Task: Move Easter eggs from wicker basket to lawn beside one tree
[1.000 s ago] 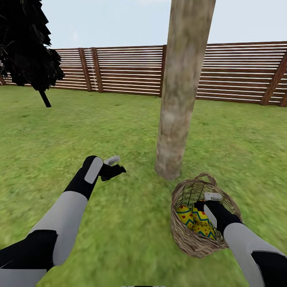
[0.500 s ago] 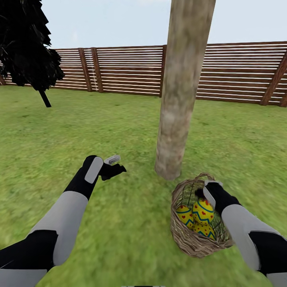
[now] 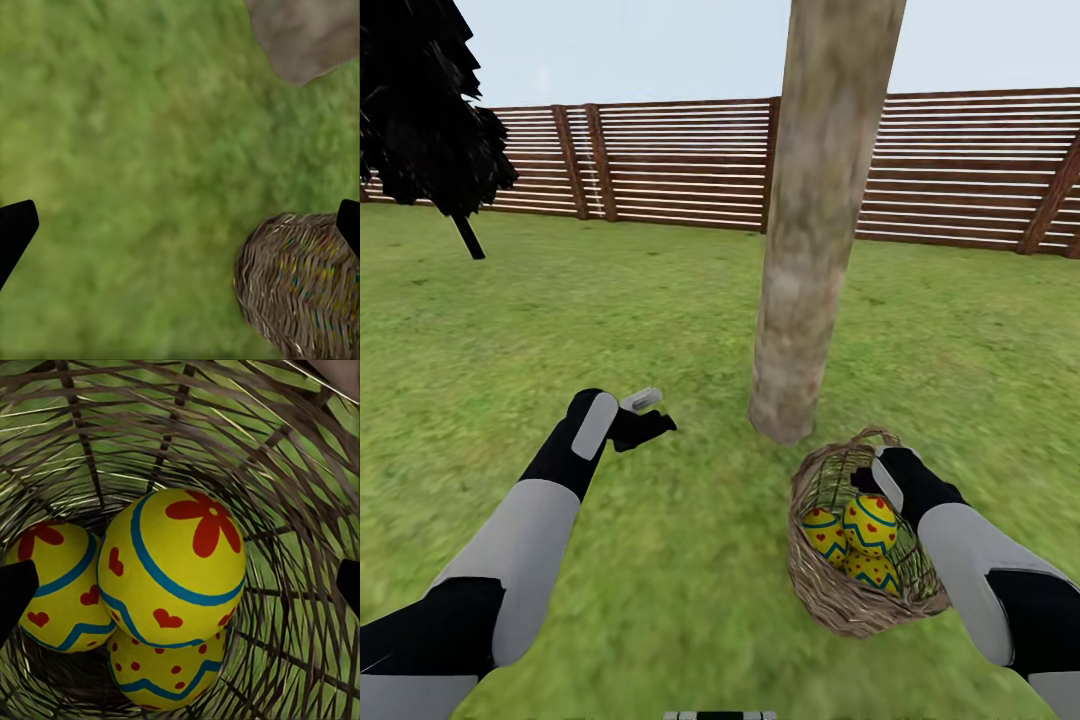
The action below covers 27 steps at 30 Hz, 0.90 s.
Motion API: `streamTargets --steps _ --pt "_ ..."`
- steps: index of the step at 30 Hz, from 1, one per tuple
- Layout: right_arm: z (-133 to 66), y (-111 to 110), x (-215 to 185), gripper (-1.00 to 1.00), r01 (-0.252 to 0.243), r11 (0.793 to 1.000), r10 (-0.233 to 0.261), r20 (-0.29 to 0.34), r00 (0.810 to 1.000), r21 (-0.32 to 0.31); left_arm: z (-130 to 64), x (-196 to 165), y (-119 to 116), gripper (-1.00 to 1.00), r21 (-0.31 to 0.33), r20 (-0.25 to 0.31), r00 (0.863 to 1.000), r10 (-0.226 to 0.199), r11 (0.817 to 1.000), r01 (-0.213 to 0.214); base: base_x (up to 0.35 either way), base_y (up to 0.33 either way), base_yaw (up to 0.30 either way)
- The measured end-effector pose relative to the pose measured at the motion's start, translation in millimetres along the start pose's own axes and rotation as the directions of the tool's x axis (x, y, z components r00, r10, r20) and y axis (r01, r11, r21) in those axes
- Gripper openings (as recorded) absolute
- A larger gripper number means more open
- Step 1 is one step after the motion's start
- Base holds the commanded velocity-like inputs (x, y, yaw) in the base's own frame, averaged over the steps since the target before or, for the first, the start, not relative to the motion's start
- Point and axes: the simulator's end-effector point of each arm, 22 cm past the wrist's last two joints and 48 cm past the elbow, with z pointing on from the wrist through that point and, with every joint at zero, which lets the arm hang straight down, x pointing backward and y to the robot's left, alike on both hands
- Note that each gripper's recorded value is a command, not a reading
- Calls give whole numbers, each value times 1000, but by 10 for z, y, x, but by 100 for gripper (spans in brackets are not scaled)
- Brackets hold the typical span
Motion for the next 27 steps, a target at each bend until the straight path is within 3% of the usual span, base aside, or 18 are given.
streamTargets --steps 3,21,27 --pt "1 2 3 100 -2 1000 2 -1 1000 -1 0 -1 0 100 0 0 1000 0 1000 0 0 0 0" --pt "377 99 305 100 5 1000 -5 -58 998 -4 429 246 214 100 -27 -67 998 -19 999 17 0 0 0" --pt "373 96 281 100 3 1000 -3 -51 999 -4 432 256 200 100 -24 -69 997 -20 1000 18 0 0 0"
